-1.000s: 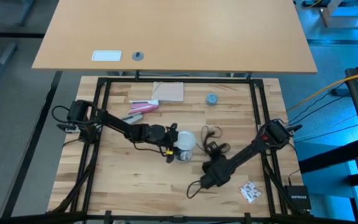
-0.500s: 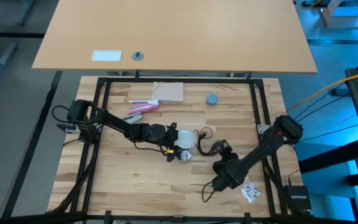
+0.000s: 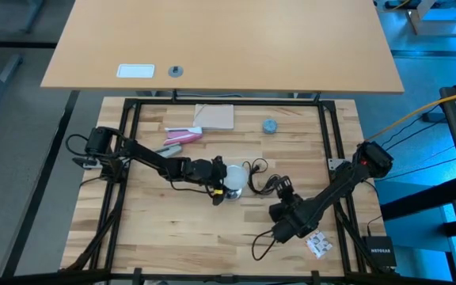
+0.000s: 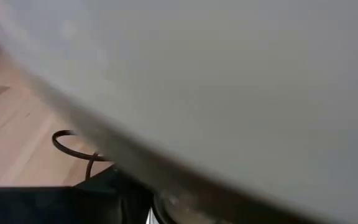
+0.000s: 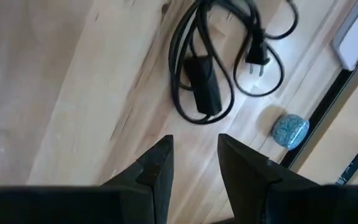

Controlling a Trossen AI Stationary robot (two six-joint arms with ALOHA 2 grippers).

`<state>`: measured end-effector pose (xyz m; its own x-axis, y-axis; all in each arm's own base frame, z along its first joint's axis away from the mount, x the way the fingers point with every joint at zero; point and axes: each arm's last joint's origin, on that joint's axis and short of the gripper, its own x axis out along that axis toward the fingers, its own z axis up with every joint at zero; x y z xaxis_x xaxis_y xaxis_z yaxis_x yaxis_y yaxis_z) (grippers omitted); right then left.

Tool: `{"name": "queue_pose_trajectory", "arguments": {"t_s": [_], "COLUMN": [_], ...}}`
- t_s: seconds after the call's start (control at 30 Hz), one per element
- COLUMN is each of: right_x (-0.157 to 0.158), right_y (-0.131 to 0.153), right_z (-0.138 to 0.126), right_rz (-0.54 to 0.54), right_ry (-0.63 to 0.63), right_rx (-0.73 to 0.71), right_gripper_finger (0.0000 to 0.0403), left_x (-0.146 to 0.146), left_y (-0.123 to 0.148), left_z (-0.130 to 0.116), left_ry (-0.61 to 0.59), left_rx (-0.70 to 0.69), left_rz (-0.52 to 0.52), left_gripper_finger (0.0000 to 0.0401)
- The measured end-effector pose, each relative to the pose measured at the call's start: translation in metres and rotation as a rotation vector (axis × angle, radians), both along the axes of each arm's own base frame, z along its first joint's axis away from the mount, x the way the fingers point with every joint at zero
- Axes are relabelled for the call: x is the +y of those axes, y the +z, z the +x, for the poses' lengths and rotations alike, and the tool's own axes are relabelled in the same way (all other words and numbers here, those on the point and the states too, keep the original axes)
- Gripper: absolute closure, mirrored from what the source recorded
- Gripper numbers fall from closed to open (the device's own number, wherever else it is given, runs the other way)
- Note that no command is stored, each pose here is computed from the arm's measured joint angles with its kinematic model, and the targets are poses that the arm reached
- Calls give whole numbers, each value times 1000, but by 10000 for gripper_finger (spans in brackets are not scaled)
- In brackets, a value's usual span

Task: Screw lightbulb
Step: Insert the white lightbulb into the desk lamp

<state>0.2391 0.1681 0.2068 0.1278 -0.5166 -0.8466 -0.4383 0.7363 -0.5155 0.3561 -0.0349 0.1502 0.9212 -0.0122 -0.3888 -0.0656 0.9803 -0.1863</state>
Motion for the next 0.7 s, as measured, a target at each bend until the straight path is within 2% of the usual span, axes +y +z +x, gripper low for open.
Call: {"name": "queue_pose_trajectory", "arguments": {"t_s": [0.1, 0.27, 0.37, 0.47, 0.7], "right_x": [0, 0, 0, 0, 1], "right_y": [0, 0, 0, 0, 0], "right_z": [2, 2, 1, 2, 2], "right_rz": [-17, -22, -22, -16, -6], "right_ry": [8, 10, 10, 9, 5], "right_rx": [-32, -35, -33, -32, -29], "right_gripper_finger": [275, 275, 275, 275, 275], "left_x": [0, 1, 1, 2, 3], "left_y": [0, 9, 16, 15, 2], "left_z": [0, -3, -4, -7, -17], "left_ry": [3, -23, -24, -26, -16], "left_rx": [1, -4, -28, 12, 205], "left_rz": [-6, 56, 60, 64, 49], "left_gripper_finger": [160, 162, 163, 163, 164]}}
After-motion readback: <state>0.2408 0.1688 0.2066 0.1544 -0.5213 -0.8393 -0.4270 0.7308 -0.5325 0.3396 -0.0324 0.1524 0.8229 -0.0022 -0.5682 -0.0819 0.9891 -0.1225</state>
